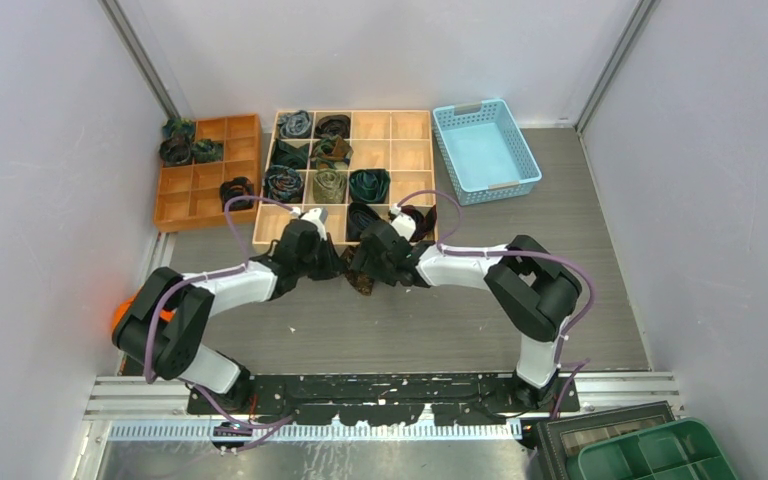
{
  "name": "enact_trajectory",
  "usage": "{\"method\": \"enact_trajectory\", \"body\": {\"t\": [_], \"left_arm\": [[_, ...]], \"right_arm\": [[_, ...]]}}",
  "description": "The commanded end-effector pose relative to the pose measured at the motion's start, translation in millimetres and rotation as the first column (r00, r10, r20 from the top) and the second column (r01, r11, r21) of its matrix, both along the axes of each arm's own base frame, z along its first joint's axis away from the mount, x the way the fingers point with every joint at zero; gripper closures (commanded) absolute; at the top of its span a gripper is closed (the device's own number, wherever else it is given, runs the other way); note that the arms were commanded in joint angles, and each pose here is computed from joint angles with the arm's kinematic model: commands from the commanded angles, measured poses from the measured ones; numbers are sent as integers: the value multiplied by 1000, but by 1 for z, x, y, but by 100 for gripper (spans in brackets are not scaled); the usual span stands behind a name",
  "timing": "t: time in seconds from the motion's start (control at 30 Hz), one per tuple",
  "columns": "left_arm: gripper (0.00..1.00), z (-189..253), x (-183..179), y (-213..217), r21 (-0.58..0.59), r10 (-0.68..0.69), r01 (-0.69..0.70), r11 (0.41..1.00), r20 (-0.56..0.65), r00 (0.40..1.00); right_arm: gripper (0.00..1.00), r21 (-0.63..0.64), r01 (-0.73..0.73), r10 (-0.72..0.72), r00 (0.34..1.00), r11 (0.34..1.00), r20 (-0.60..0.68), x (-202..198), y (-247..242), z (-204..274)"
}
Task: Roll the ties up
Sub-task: Pick up the tie at the center of the board.
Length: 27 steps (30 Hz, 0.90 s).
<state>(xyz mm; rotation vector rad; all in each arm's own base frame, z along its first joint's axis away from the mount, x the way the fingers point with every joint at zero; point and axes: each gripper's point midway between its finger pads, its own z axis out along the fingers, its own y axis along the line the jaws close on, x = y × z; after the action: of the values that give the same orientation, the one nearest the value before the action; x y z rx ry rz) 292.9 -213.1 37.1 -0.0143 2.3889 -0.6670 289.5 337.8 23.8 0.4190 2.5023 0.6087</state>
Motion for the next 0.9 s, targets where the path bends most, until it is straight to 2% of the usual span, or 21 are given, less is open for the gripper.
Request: {"method": "enact_trajectory", "body": {"t": [0.0,0.17,0.47,0.6,0.7,0.87], "left_arm": [[100,11,18,-8,-30,7,-6,1000,33,999],[100,-4,17,-22,-95,-13,11,995,-12,1000],[100,-12,17,-15,-60,-14,13,998,-13,1000],[100,-2,12,-12,-70,-8,7,998,-10,1000],[100,12,7,1,-32,30,-30,999,-1,1000],[100,11,6,21,80,60,-60,995,7,998]], "right_arm": [[26,-457,-85,-11,979,885,-205,-49,-103,-83],[21,-488,-114,14,979,865,-203,-44,-104,-80],[20,-527,-137,34,979,839,-201,-36,-109,-82],[20,-521,-149,59,981,840,-185,-32,-106,-78],[21,-509,-179,95,978,842,-187,-30,-100,-78],[30,-463,-241,163,966,853,-202,-28,-83,-80]]}}
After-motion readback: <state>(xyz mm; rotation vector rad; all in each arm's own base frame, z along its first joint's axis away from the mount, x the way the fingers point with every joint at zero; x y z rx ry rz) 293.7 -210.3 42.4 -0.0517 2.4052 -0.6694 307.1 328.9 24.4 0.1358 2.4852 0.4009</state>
